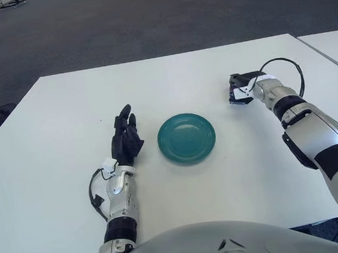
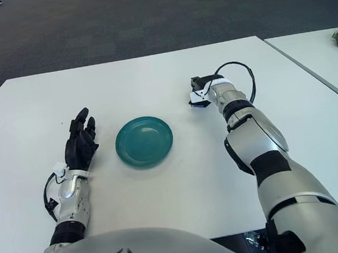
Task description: Put the gum into the plate.
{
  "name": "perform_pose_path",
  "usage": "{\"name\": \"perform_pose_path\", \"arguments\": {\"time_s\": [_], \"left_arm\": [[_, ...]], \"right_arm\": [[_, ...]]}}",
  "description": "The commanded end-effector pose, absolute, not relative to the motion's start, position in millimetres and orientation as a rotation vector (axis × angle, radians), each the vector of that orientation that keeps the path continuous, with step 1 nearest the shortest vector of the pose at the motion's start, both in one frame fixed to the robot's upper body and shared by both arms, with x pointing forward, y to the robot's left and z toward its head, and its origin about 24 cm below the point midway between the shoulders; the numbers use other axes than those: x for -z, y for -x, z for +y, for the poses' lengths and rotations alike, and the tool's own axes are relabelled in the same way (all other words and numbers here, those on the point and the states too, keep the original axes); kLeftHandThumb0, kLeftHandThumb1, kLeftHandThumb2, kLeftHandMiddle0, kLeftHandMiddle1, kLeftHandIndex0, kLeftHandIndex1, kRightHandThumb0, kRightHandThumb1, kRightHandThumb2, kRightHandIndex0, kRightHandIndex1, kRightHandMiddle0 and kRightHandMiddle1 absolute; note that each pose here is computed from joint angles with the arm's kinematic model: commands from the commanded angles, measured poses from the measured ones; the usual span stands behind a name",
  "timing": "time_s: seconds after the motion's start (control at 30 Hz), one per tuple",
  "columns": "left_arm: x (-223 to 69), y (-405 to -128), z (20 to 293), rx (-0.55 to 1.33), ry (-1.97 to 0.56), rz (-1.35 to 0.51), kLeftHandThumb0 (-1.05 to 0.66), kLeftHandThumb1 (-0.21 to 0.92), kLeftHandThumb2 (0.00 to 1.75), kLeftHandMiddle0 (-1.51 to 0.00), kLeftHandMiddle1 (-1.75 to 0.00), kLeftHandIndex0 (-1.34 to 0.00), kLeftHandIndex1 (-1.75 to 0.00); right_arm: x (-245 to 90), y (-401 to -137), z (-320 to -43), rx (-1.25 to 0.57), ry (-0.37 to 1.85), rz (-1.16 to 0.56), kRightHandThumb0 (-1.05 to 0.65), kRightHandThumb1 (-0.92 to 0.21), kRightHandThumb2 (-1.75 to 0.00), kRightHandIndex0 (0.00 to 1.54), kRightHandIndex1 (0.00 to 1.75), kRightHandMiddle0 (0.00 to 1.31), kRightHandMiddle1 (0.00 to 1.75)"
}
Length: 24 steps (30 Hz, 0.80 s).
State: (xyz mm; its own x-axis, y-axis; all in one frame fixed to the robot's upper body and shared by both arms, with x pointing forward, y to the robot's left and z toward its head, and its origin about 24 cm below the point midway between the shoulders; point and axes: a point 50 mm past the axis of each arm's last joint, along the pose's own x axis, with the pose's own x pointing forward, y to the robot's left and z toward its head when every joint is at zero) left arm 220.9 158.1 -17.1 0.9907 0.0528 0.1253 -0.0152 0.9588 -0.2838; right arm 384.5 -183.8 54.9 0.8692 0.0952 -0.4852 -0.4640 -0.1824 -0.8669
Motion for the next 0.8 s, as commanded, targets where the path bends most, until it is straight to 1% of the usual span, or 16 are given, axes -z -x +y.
{"name": "perform_pose_path", "arguments": {"time_s": [0.0, 0.2, 0.37, 0.57, 0.77], "left_arm": [[41.3, -201.3, 148.2, -0.077, 0.386, -0.024, -0.88, 0.92, 0.84, -0.24, -0.01, 0.0, -0.65], [40.2, -201.7, 146.6, -0.077, 0.391, -0.032, -0.9, 0.92, 0.84, -0.24, -0.01, 0.0, -0.67], [40.3, -201.9, 144.5, -0.068, 0.388, -0.032, -0.92, 0.92, 0.84, -0.23, 0.0, 0.0, -0.66], [40.6, -201.6, 142.6, -0.071, 0.431, -0.031, -0.91, 0.92, 0.84, -0.23, 0.0, 0.0, -0.7], [41.2, -201.4, 142.4, -0.067, 0.441, -0.031, -0.91, 0.92, 0.83, -0.22, 0.0, 0.0, -0.71]], "right_arm": [[-48.0, -380.4, -186.9, -0.536, 1.679, 0.323, -1.04, -0.92, -0.96, 0.29, 0.01, 0.0, 0.45], [-45.1, -378.1, -189.2, -0.581, 1.719, 0.335, -1.05, -0.92, -0.98, 0.3, 0.01, 0.0, 0.38], [-36.6, -371.7, -199.6, -0.608, 1.759, 0.375, -1.05, -0.92, -0.99, 0.29, 0.01, 0.0, 0.31], [-27.3, -364.7, -209.9, -0.627, 1.793, 0.441, -1.05, -0.92, -0.99, 0.22, 0.0, 0.0, 0.21], [-23.6, -361.6, -214.5, -0.639, 1.794, 0.492, -1.05, -0.92, -0.99, 0.18, 0.0, 0.0, 0.19]]}}
